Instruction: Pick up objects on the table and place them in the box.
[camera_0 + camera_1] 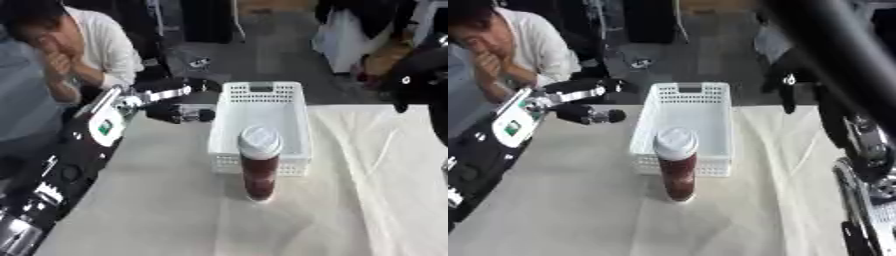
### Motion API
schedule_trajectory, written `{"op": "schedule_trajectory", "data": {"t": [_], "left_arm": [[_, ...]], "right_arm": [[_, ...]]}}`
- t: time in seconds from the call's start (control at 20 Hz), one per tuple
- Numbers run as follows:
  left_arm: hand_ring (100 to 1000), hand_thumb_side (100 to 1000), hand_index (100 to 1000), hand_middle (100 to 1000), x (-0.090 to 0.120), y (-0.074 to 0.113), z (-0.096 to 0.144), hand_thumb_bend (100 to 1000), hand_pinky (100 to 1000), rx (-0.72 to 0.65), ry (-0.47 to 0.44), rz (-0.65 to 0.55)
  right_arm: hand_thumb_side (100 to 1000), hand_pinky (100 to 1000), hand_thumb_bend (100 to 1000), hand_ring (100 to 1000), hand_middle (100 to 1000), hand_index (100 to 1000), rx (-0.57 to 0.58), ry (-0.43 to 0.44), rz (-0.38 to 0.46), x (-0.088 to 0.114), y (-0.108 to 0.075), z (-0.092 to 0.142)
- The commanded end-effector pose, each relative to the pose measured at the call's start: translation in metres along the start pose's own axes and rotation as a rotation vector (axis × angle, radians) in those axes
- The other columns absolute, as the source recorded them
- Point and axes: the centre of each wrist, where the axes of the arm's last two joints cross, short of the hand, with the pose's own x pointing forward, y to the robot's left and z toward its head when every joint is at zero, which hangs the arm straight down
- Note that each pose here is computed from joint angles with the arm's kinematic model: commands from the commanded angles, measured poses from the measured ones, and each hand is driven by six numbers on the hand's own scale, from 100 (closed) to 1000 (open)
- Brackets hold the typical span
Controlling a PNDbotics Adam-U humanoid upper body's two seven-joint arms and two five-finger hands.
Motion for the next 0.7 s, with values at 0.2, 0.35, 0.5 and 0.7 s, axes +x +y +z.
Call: {"op": "schedule_trajectory", "data": {"t": [0.2, 0.35, 0.5, 0.7], "left_arm": [[1000, 1000, 1000, 1000, -0.005, 0.000, 0.003, 1000, 1000, 0.009, 0.030, 0.010], [1000, 1000, 1000, 1000, -0.004, -0.005, -0.002, 1000, 1000, 0.047, -0.003, 0.051], [1000, 1000, 1000, 1000, 0.000, -0.007, -0.010, 1000, 1000, 0.164, -0.057, 0.170], [1000, 1000, 1000, 1000, 0.010, -0.011, -0.022, 1000, 1000, 0.294, -0.131, 0.326]], "right_arm": [[952, 178, 149, 480, 533, 689, 0.004, -0.041, 0.004, 0.005, -0.001, -0.009], [951, 178, 146, 480, 532, 689, 0.005, -0.045, 0.001, 0.005, 0.000, -0.010], [952, 177, 146, 480, 533, 689, 0.007, -0.049, -0.002, 0.005, 0.000, -0.010], [951, 179, 144, 481, 533, 690, 0.008, -0.057, -0.007, 0.005, 0.001, -0.011]]}}
